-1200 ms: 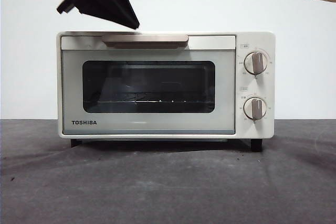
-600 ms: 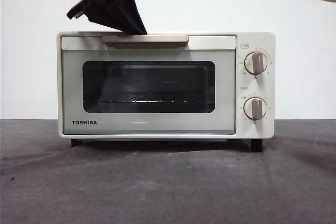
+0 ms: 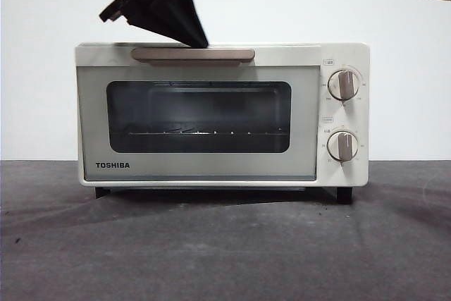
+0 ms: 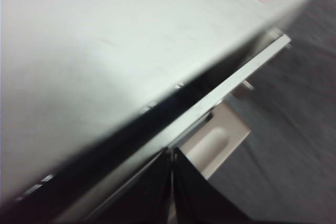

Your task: The left arm flap open the oven, the right arm pick bread and place it into oven, the left arm flap close the oven

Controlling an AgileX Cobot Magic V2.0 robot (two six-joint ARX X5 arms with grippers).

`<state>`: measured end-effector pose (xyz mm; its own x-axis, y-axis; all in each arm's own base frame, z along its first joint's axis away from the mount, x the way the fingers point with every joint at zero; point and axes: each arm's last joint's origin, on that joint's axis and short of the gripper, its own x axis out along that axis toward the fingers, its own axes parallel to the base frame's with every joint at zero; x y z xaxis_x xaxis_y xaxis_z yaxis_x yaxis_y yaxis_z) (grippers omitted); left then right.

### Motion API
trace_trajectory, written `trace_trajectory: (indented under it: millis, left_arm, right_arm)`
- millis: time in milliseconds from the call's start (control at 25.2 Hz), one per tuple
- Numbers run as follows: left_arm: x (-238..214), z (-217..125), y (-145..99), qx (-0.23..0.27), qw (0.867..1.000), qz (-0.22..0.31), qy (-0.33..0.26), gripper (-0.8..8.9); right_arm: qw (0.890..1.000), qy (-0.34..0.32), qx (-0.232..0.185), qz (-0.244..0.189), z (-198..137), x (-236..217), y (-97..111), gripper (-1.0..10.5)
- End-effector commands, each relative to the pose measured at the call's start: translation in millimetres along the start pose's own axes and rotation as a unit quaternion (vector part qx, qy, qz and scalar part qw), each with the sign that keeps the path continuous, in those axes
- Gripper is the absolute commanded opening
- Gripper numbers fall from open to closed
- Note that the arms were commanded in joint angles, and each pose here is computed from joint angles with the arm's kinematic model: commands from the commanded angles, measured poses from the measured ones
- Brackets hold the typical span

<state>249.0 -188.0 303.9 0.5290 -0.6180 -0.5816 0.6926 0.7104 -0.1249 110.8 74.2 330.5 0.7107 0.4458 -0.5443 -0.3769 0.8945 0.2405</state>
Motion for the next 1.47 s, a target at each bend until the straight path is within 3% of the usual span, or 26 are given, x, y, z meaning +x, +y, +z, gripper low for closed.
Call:
trace_trajectory:
  millis: [40, 515, 793, 1110, 1467]
  left_arm:
    - [17, -19, -6, 0.000, 0.997, -0.006, 0.076, 0.16]
    - [15, -42, -43, 0.009, 0.981, -0.043, 0.186, 0.17]
    - [14, -47, -53, 0.015, 0.976, -0.052, 0.212, 0.16]
    - [11, -45, -52, 0.011, 0.977, -0.051, 0.205, 0.17]
    - [-32, -26, -33, -0.021, 0.993, -0.026, 0.116, 0.16]
  right_arm:
    - [1.000, -0.018, -0.008, 0.008, 6, -4, 3, 1.7]
    - [1.000, -0.018, -0.008, 0.008, 6, -4, 3, 1.7]
    - [1.000, -0.017, -0.008, 0.008, 6, -3, 3, 1.7]
    - [1.000, -0.016, -0.008, 0.008, 6, -3, 3, 1.7]
    - [1.000, -0.014, -0.006, 0.012, 6, -2, 3, 1.7]
